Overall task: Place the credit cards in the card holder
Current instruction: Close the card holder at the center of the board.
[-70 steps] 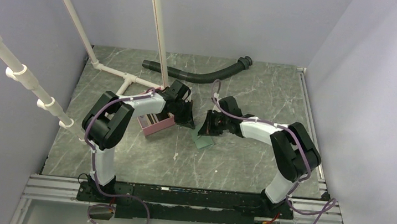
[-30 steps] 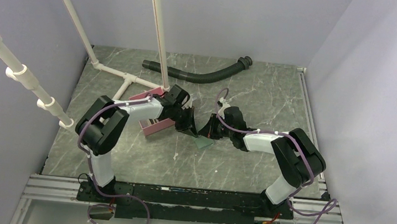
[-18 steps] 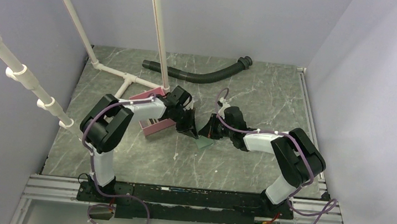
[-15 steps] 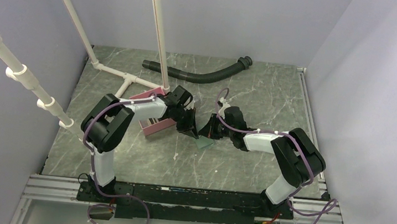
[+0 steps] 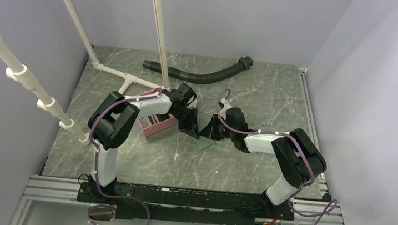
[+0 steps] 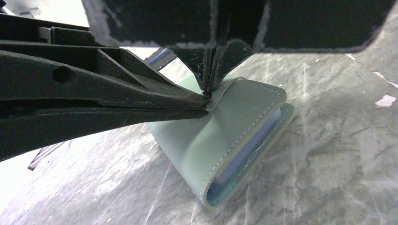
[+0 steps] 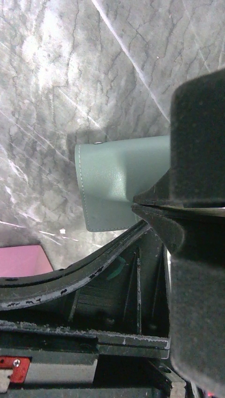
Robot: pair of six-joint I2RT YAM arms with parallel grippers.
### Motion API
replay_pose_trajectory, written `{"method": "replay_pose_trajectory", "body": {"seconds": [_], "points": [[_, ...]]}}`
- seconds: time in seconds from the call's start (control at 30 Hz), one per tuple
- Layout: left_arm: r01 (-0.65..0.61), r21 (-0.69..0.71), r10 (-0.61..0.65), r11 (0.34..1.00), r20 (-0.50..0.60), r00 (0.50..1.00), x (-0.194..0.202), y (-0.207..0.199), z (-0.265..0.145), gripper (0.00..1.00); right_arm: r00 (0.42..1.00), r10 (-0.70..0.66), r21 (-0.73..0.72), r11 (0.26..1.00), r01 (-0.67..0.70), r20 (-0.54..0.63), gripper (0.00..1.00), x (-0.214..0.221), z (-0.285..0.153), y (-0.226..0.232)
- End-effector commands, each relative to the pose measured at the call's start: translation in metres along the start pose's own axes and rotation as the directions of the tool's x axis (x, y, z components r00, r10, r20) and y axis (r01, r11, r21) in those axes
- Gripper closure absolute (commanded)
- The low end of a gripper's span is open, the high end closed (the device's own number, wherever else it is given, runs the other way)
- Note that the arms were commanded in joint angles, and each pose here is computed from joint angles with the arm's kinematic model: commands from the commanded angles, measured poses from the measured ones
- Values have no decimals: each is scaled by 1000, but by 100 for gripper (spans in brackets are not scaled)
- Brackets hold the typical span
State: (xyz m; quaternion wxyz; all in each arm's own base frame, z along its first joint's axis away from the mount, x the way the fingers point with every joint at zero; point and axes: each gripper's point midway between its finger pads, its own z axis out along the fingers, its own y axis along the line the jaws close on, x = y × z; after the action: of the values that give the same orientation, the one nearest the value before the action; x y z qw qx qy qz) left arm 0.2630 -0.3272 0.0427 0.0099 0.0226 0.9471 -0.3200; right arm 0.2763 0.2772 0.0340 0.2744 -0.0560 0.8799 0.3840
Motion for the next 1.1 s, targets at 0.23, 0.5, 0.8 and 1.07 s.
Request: {"method": "replay_pose_trajectory", "body": {"seconds": [0.23,0.5,0.8,1.07], "points": [[74,-235,-88,969,-50,995,14,81,62,100,980,65,262,965,-14,-190,100,71,-22,-65],[103,-333,-141,937,-94,986,38,118,71,100,978,48,255,967,5,-201,90,46,-35,-39],[111,-420,-171,901,-109,979,58,147,69,100,985,-80,155,982,104,-156,59,-8,-49,9],[95,-424,-147,901,-90,985,50,142,64,100,976,-135,78,986,150,-171,79,-14,-28,12]]}}
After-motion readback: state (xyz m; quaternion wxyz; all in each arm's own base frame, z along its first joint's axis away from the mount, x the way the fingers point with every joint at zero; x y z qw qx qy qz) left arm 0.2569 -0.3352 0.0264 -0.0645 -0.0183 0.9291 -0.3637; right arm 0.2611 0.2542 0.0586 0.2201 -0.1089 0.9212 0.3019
